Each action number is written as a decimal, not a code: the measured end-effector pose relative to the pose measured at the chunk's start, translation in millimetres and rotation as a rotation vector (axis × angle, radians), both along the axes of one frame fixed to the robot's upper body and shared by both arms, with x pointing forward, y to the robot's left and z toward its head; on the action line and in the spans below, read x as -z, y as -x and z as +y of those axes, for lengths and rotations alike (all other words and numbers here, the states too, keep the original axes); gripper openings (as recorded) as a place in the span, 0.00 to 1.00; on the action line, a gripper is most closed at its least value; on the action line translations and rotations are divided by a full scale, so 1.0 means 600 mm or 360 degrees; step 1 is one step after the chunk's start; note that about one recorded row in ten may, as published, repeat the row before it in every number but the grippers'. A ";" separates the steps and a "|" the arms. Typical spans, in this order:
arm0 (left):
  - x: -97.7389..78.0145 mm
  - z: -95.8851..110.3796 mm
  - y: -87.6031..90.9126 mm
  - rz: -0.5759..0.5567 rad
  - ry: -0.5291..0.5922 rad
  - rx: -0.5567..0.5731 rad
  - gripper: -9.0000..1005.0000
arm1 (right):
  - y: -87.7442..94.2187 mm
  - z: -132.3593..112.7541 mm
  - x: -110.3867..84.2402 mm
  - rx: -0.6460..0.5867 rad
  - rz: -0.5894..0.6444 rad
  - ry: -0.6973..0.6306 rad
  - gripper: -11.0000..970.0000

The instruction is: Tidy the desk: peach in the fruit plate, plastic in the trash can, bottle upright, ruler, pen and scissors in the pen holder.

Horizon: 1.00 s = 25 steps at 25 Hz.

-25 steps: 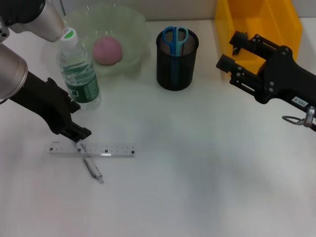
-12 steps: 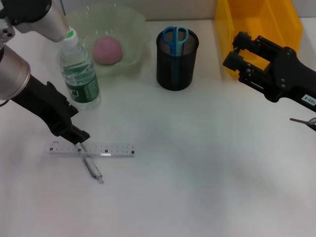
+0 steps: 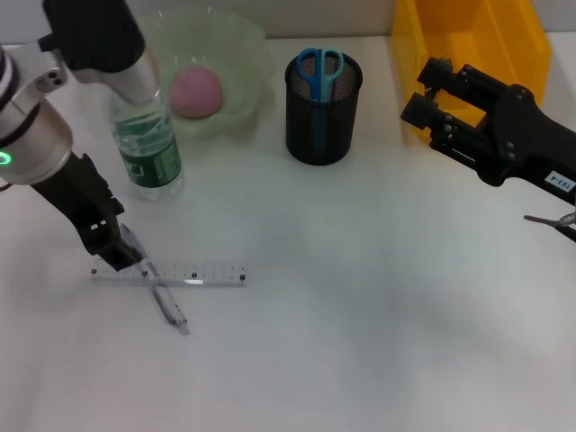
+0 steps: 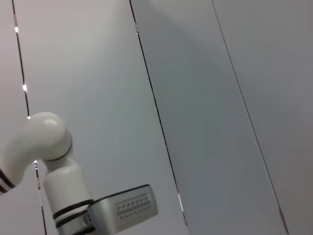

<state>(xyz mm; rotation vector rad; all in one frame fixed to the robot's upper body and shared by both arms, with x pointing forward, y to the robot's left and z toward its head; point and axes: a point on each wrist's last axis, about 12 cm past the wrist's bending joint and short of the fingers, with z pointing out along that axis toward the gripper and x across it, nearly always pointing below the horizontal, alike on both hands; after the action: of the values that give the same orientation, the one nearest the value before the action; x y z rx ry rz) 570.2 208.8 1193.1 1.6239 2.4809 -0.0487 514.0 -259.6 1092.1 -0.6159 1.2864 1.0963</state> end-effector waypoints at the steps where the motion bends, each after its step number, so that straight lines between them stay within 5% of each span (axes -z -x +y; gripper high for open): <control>1: 0.001 -0.002 -0.001 0.0011 0.0000 -0.0001 0.69 | 0.000 0.000 0.000 -0.0002 -0.0001 -0.0001 0.63; 11: 0.027 -0.027 -0.016 0.0071 0.0013 0.0017 0.69 | 0.001 0.000 -0.003 -0.0016 -0.0019 -0.0003 0.63; 25: 0.055 -0.013 -0.018 0.0144 -0.0026 -0.0022 0.69 | -0.004 0.005 -0.007 -0.0034 -0.0020 -0.0011 0.63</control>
<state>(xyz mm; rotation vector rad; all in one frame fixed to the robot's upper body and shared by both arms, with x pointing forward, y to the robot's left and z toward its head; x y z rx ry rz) 581.1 200.9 1160.3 1.6460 2.5654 -0.1023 516.6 -256.8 1096.4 -0.6317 1.2672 1.1126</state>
